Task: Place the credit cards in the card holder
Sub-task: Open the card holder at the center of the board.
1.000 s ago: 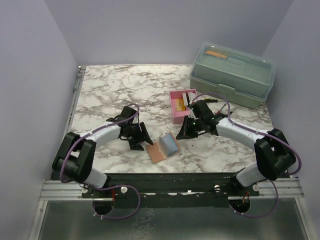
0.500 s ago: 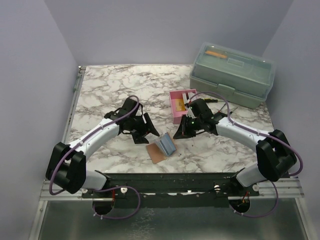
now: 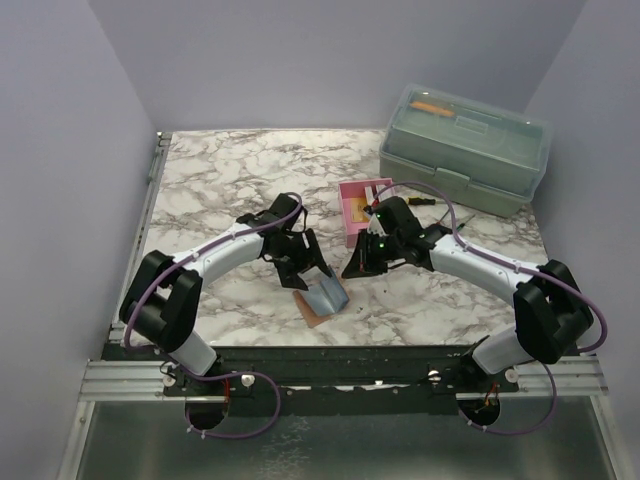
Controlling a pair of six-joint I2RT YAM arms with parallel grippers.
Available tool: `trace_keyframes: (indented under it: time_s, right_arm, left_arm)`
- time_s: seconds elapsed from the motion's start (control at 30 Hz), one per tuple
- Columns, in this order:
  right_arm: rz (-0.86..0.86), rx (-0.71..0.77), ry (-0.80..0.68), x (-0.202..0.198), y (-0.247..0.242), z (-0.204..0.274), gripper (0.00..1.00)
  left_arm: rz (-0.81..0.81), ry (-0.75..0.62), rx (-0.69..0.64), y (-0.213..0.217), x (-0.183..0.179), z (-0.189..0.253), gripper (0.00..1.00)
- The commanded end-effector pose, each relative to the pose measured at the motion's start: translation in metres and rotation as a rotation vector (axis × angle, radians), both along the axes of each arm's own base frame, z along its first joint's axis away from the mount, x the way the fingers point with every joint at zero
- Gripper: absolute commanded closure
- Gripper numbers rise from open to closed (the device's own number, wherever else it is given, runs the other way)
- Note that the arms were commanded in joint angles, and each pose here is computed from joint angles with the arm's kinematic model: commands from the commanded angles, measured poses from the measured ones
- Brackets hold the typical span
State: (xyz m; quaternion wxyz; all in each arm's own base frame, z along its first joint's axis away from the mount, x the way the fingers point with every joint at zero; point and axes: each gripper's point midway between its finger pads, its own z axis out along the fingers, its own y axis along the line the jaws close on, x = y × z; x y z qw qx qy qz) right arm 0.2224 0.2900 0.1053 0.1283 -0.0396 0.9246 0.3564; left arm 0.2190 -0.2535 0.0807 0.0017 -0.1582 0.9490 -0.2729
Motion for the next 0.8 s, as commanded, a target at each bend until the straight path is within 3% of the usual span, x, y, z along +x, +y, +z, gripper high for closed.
trace_keyframes:
  time_s: [0.0, 0.2, 0.4, 0.77]
  right_arm:
    - [0.032, 0.03, -0.021, 0.0, 0.01, 0.015, 1.0]
    - [0.032, 0.027, -0.025, 0.001, 0.01, 0.015, 1.0]
    - [0.03, 0.029, -0.018, -0.001, 0.009, 0.013, 1.0]
    - [0.019, 0.022, -0.018, -0.002, 0.007, 0.012, 1.0]
  left_arm:
    - [-0.025, -0.025, -0.015, -0.013, 0.005, 0.008, 0.26]
    - [-0.011, -0.015, 0.018, -0.01, 0.007, 0.002, 0.29]
    - [-0.01, -0.003, 0.032, -0.011, 0.008, -0.003, 0.4]
    - [-0.029, -0.035, 0.035, -0.009, 0.009, 0.0, 0.34]
